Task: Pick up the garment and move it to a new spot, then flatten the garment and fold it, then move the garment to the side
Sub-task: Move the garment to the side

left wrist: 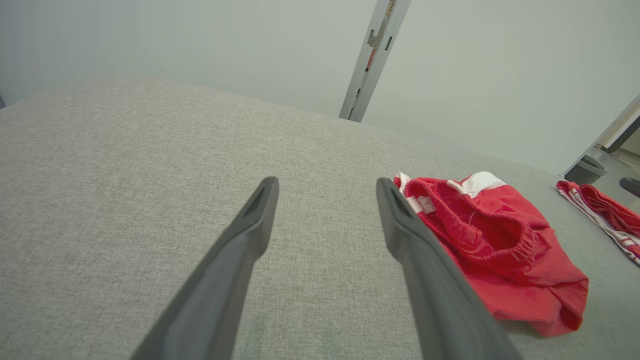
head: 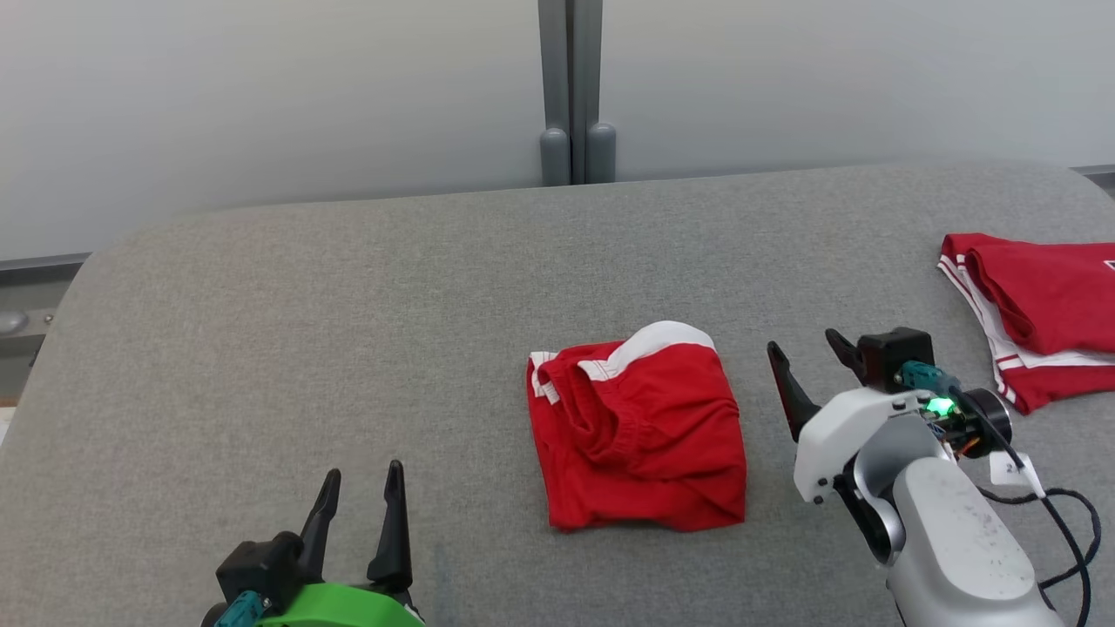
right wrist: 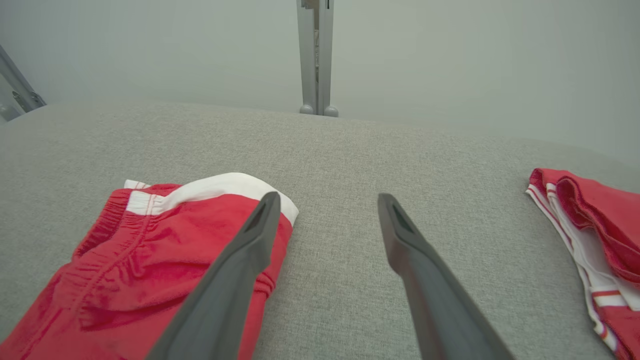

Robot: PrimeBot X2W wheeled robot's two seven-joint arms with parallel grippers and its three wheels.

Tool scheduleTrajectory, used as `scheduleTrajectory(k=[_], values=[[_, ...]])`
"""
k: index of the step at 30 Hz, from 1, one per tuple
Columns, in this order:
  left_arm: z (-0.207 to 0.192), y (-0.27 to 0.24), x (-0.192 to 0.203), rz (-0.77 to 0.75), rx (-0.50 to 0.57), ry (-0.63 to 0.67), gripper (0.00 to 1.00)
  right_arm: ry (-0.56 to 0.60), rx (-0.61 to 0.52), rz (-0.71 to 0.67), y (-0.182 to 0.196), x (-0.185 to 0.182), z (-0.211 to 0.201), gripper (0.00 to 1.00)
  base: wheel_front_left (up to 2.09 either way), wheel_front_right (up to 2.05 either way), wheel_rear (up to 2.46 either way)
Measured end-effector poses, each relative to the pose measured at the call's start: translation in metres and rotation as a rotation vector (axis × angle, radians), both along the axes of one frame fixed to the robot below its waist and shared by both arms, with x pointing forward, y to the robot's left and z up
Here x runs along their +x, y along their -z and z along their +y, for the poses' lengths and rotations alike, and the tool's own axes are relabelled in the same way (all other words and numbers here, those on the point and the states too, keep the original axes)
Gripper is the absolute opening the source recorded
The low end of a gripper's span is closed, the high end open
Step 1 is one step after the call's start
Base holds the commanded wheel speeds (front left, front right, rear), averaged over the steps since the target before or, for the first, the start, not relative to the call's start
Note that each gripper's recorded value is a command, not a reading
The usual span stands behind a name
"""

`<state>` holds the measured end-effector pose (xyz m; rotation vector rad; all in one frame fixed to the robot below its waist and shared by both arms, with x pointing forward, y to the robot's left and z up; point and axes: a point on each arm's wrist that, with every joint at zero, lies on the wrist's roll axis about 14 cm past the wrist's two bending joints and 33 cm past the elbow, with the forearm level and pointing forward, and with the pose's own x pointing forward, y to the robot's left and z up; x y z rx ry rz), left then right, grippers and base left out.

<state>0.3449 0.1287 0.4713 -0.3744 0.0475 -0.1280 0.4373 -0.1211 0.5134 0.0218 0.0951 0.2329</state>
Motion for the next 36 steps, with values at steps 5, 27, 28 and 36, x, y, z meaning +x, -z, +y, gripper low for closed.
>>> scheduleTrajectory(k=[5, 27, 28, 36], values=[[0.007, 0.003, -0.002, 0.009, -0.001, -0.021, 1.0, -0.064, -0.039, 0.159, 0.018, 0.012, 0.022, 1.0, 0.0, 0.0, 0.0], [0.029, 0.015, -0.002, 0.05, 0.007, -0.088, 1.0, -0.201, -0.011, 0.646, 0.108, 0.001, 0.073, 0.41, 0.0, 0.0, 0.0], [0.029, 0.015, -0.002, 0.05, 0.009, -0.087, 1.0, -0.207, -0.018, 0.643, 0.108, 0.001, 0.074, 0.31, 0.0, 0.0, 0.0], [0.015, 0.013, 0.007, 0.042, 0.019, -0.037, 1.0, -0.201, -0.036, 0.562, 0.1, 0.007, 0.07, 0.0, 0.0, 0.0, 0.0]])
